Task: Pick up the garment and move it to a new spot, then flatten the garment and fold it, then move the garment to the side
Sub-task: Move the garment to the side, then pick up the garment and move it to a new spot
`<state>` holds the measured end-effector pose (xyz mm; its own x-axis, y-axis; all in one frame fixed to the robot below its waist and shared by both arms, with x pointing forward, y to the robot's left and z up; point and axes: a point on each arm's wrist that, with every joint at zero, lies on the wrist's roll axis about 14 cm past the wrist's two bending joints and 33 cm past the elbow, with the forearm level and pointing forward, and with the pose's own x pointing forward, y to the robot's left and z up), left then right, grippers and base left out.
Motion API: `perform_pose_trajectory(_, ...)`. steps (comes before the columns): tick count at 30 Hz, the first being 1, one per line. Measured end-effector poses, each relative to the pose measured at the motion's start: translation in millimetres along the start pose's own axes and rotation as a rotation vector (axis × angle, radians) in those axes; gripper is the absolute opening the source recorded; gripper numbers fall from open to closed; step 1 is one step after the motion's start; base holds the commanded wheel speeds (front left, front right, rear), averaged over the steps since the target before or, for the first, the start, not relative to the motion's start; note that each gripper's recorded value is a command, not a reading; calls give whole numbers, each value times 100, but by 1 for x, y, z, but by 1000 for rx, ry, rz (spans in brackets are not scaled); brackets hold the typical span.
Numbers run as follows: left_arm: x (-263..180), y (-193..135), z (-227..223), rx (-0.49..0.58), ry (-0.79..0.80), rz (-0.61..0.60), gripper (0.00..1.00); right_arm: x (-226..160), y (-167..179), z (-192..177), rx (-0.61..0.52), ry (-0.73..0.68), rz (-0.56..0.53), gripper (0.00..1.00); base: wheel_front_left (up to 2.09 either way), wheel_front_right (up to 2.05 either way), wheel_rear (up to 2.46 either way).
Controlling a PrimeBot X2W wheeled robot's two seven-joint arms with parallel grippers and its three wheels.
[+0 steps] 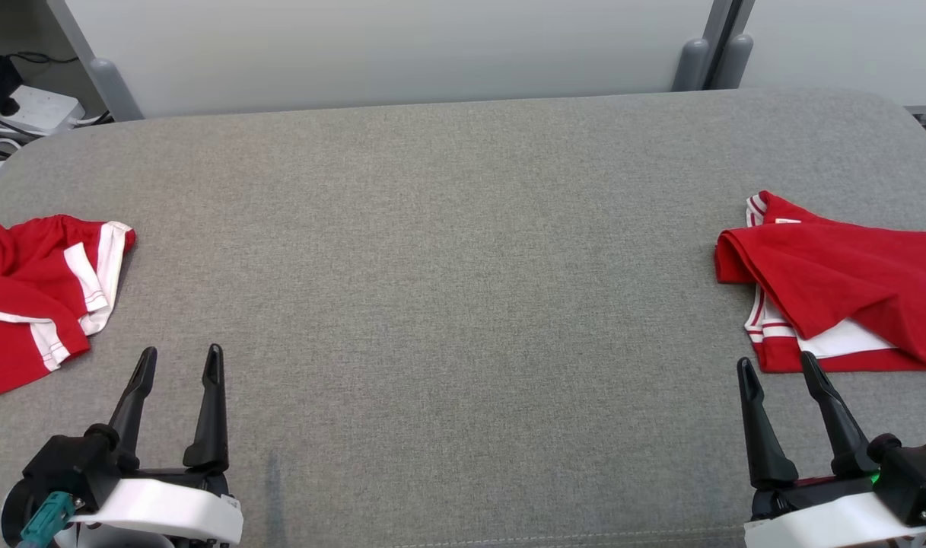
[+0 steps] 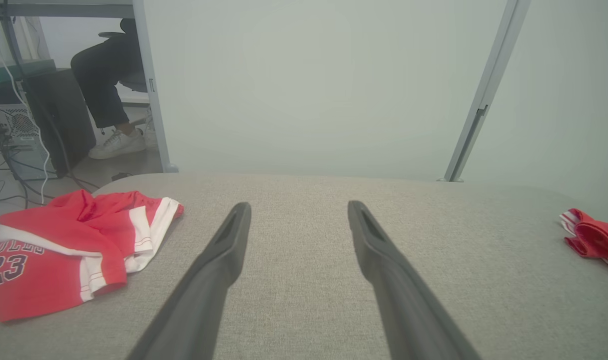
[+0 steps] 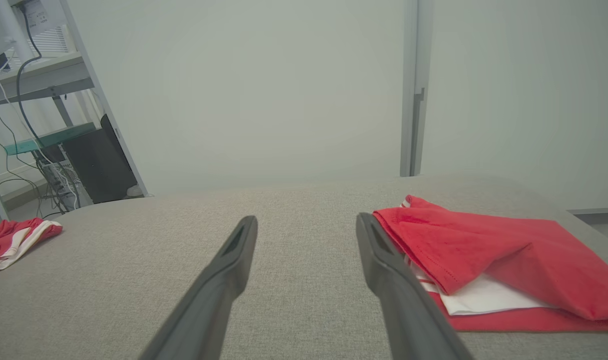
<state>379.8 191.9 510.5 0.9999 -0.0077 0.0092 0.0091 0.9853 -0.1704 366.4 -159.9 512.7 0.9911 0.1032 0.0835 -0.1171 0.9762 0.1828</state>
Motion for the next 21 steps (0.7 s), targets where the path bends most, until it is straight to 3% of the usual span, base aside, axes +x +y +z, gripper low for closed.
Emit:
perform_pose_trajectory(15, 1, -7, 2, -5, -1, -16, 100, -1, -1, 0, 1, 1, -4, 100, 0, 0, 0)
perform_pose_trajectory(21, -7, 7, 6, 0, -7, 34, 100, 7, 11, -3, 5, 8, 35, 100, 0, 0, 0)
